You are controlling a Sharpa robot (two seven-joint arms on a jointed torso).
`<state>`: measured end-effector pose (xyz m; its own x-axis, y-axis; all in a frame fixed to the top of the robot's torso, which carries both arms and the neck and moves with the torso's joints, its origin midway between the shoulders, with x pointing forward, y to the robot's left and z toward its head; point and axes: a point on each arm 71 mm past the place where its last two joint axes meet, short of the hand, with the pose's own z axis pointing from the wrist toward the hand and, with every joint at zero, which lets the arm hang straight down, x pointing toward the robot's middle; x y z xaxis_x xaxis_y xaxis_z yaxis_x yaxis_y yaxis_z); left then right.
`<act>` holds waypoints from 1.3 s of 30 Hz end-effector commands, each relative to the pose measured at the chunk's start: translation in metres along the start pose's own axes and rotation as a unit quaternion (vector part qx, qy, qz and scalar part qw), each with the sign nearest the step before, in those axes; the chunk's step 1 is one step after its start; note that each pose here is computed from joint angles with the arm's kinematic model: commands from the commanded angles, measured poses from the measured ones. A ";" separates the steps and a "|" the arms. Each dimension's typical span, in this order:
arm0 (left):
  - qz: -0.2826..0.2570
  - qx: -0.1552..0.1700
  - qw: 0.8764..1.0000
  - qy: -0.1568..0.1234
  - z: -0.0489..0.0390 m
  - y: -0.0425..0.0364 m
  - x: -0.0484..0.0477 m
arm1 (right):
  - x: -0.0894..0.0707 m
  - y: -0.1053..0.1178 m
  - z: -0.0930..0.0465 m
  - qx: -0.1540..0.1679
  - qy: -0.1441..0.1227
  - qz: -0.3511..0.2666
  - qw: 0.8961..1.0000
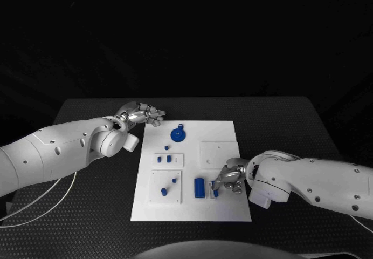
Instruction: Assemble the parts on the task board
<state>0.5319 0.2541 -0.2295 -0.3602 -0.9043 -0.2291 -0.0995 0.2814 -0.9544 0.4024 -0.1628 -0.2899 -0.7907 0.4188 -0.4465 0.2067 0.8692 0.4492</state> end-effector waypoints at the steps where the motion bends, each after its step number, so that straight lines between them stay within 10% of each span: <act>1: 0.000 0.003 1.000 0.011 0.0002 -0.0014 0.0027 | 0.004 0.003 0.001 -0.006 0.018 -0.001 1.000; 39: 0.000 0.002 1.000 0.011 -0.0006 -0.0010 0.0016 | 0.007 0.008 0.003 -0.015 0.029 -0.025 0.999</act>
<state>0.5313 0.2549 -0.2297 -0.3657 -0.9024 -0.2280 -0.1023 0.2824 -0.9538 0.4033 -0.1591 -0.2928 -0.8176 0.3799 -0.4327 0.1850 0.8849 0.4274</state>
